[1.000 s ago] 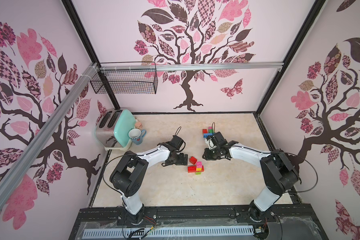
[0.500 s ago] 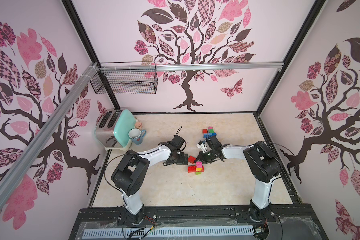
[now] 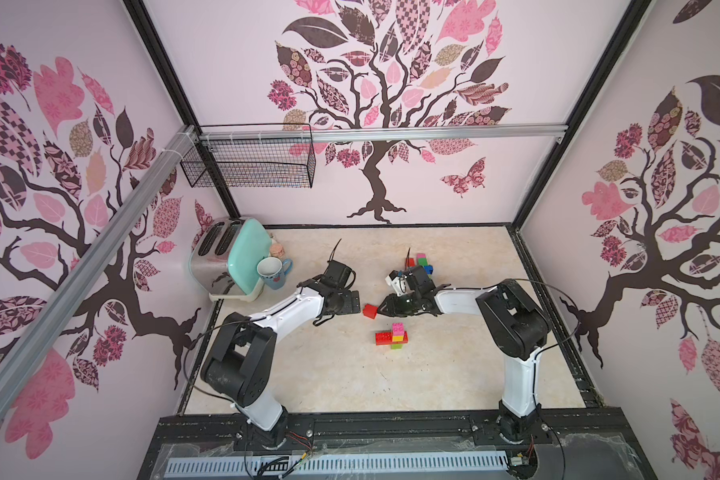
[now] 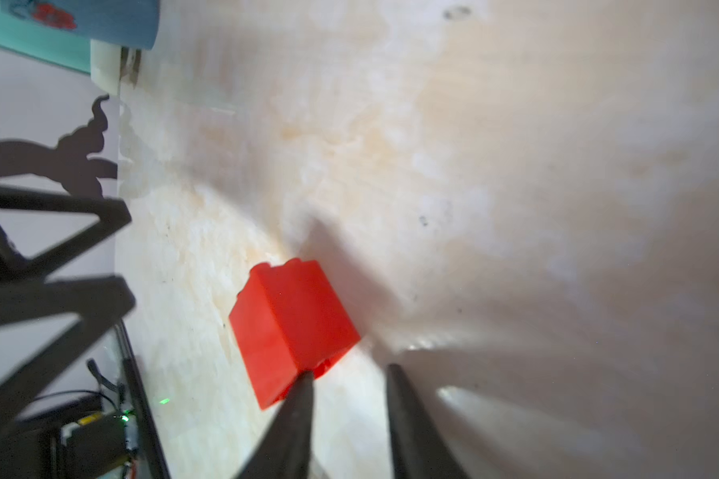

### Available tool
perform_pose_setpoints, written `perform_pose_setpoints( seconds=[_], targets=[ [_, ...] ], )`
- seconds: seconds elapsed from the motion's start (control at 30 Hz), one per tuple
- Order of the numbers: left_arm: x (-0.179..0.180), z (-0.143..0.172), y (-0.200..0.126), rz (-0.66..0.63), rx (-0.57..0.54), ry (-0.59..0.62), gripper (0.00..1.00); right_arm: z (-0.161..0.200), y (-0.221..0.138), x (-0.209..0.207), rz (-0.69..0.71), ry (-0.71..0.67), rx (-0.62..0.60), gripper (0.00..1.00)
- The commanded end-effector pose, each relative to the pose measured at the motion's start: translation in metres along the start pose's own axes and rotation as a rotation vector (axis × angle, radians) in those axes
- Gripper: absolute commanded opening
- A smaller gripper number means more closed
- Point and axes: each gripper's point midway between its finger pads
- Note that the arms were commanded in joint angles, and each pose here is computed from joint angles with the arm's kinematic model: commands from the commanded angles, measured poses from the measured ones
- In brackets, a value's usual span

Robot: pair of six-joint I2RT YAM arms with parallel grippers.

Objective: Assemble the number 4 with lego
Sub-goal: Move the lego brick at the center of the board, then pick up the lego brick from the center of the board.

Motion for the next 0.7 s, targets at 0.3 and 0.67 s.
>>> perform_pose_setpoints(
  seconds=[0.3,0.67],
  targets=[
    [0.024,-0.006,-0.031,-0.001,-0.109,-0.097,0.98,-0.018,0.000,0.035,0.014,-0.643,0.043,0.99],
    [0.038,-0.001,-0.036,0.017,-0.119,-0.143,0.98,-0.012,0.033,0.020,0.207,-0.825,0.103,0.84]
  ],
)
Point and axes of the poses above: each gripper's point midway between its finger pads, its own y axis out along the fingers, its own x axis along the line the jaws close on, z = x × y, and after that the axes turned 5 degrees about y, right-handed
